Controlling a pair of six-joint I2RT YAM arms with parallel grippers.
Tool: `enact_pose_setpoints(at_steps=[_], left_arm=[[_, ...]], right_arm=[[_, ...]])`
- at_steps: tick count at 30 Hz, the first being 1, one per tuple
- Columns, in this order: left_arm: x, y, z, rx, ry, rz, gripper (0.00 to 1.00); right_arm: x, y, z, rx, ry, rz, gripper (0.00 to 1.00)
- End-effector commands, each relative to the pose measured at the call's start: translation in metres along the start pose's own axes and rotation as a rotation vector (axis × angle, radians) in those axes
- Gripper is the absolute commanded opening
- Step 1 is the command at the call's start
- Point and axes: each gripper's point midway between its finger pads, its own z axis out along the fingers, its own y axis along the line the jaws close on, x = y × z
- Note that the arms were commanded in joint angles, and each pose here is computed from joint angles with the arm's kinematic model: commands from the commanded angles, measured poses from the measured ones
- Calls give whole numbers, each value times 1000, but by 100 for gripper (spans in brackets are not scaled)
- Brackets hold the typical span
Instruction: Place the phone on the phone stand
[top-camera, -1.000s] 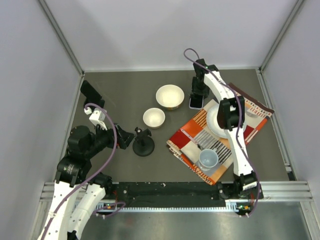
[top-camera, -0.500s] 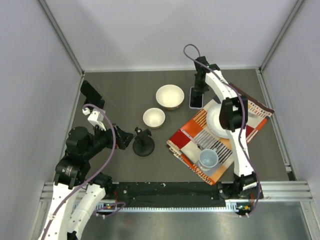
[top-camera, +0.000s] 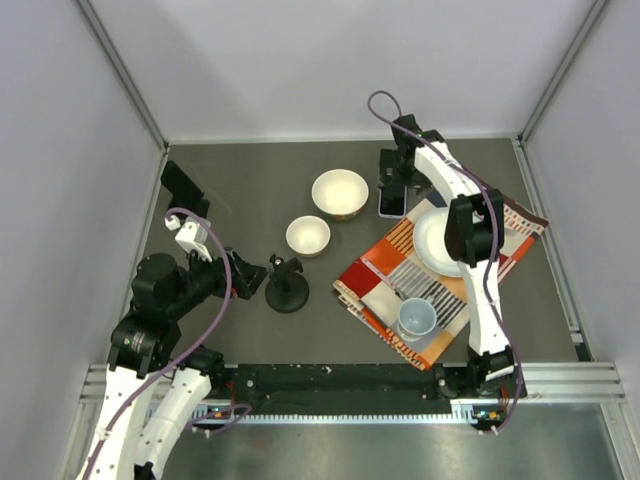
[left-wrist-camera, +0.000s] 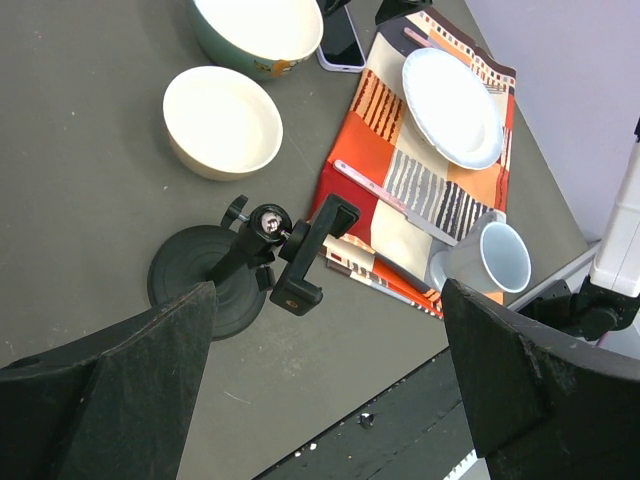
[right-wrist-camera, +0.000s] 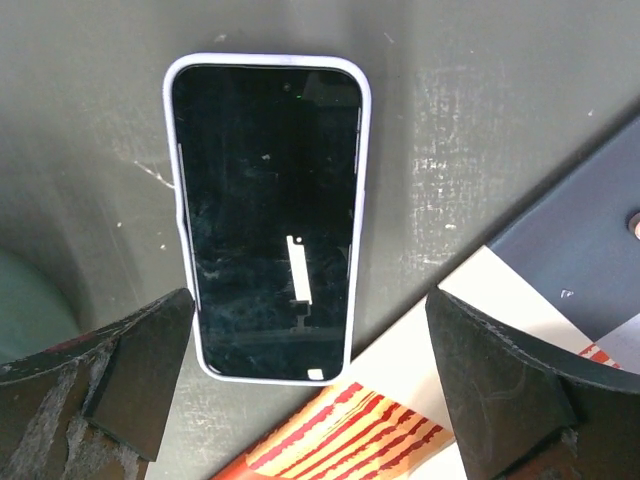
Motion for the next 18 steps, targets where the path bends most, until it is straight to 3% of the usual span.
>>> enact_pose_setpoints(at_steps=[1,18], left_arm=[[-9,-5,2,28,-32,21,99],[-8,-5,2,28,-26,30,99]], right_arm=[[-10,-5,-12,37,-42,40,99],[-5,17,7,-16,19,45,99]])
